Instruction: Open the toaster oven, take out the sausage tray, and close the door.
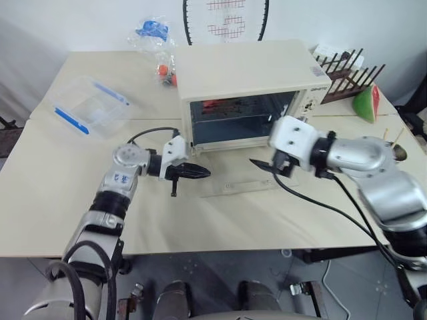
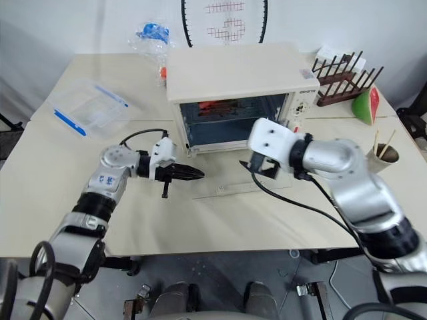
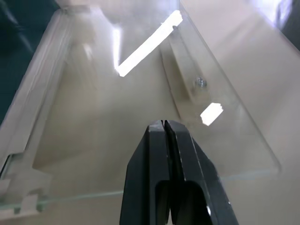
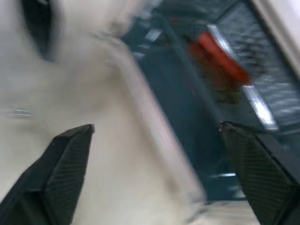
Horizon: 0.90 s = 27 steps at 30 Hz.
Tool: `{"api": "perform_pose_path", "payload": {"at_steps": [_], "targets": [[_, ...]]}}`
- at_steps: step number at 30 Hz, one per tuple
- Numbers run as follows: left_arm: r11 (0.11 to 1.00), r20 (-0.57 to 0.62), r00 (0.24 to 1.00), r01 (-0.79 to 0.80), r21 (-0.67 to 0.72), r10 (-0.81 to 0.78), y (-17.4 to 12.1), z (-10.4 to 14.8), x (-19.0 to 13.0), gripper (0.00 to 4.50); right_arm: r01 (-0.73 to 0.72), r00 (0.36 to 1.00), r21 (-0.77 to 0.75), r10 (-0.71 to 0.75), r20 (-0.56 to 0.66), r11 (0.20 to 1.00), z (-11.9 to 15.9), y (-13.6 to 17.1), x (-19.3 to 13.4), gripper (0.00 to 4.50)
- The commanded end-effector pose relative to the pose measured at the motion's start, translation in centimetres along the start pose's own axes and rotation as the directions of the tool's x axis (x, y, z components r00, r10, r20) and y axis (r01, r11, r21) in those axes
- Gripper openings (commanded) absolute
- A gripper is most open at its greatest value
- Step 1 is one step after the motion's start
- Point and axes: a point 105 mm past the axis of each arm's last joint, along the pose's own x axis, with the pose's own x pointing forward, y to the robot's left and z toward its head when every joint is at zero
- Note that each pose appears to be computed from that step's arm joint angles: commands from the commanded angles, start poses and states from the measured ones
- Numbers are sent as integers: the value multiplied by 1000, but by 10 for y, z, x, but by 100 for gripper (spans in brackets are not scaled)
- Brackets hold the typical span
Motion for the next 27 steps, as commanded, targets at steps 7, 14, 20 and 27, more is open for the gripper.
{"api": "perform_pose_path", "payload": {"at_steps": [7, 14, 20, 27], "targets": [[951, 355, 883, -297, -81, 306, -17, 37, -31, 5, 220, 967, -248, -245, -71, 943, -7, -36, 57, 450], [867, 416, 763, -465, -177, 494, -29, 42, -49, 5, 194, 971, -355, -230, -62, 914, -6, -30, 91, 450], [725, 392, 612, -609, -322, 687, -44, 33, -76, 42, 172, 973, -448, -221, -59, 877, -2, -26, 118, 450], [689, 403, 561, -633, -354, 723, -49, 36, -90, 243, 178, 966, -489, -246, -78, 854, -5, -28, 130, 450]]}}
